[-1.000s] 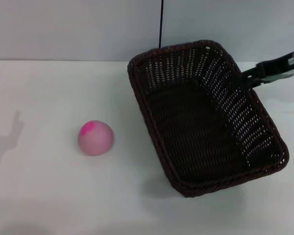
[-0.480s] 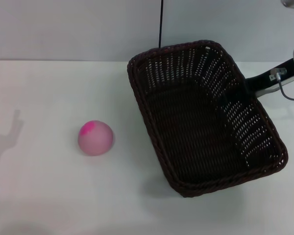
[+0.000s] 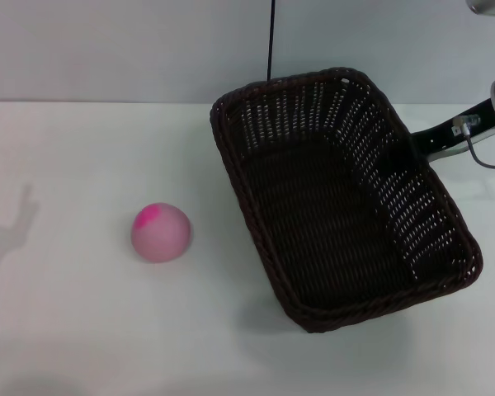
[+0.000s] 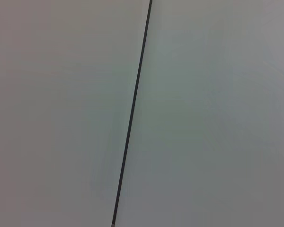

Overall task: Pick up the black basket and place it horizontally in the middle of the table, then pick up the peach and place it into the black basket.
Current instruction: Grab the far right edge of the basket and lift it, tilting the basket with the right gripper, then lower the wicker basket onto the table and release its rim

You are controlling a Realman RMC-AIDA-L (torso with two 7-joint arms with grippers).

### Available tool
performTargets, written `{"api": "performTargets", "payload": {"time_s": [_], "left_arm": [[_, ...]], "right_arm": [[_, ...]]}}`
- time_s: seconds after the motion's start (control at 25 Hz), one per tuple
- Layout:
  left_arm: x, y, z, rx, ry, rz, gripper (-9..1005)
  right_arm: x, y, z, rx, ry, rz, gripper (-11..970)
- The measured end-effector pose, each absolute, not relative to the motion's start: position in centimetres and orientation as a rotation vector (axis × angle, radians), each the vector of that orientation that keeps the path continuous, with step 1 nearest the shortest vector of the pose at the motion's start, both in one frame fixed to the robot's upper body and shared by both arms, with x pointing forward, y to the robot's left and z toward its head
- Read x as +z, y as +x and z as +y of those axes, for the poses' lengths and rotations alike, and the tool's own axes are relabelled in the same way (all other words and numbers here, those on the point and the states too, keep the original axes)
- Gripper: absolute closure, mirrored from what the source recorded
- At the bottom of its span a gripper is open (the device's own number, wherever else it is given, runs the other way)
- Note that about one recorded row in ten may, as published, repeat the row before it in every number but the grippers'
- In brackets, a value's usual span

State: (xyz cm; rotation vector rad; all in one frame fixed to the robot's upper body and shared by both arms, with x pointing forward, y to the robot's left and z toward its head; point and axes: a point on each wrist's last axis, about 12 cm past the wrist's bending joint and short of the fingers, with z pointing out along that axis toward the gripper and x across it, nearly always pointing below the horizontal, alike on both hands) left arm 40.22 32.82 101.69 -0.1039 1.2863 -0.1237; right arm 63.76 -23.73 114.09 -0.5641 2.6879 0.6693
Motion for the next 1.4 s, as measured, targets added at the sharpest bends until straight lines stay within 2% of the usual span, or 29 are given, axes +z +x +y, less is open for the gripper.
{"api": "performTargets", "payload": {"time_s": [0.2,0.36,0.6,0.92,1.08,1.4], "left_arm": [[101.7,40.3,32.8,-0.123,-0.104,1.288,171],[101.7,40.1,33.0,-0.117,-0.108,1.288,172],[101.6,39.6,33.2,-0.105,-0.118,1.284,173],[101.9,39.3,33.2,-0.104,-0.116,1.261,174],[101.8,39.0,33.2,-0.105,-0.118,1.265,175],[101.6,38.3,32.4,-0.151,-0.091,1.278,176]], "right_arm": [[114.7,63.8,-23.3,0.626,-0.625,2.640,668],[116.5,63.3,-22.9,0.568,-0.739,2.567,772],[118.7,62.8,-22.6,0.507,-1.001,2.455,814],[120.7,61.5,-22.0,0.429,-1.509,2.186,802],[121.3,61.8,-21.5,0.387,-1.671,2.028,796],[119.2,62.6,-19.4,0.391,-1.790,1.825,783]]}}
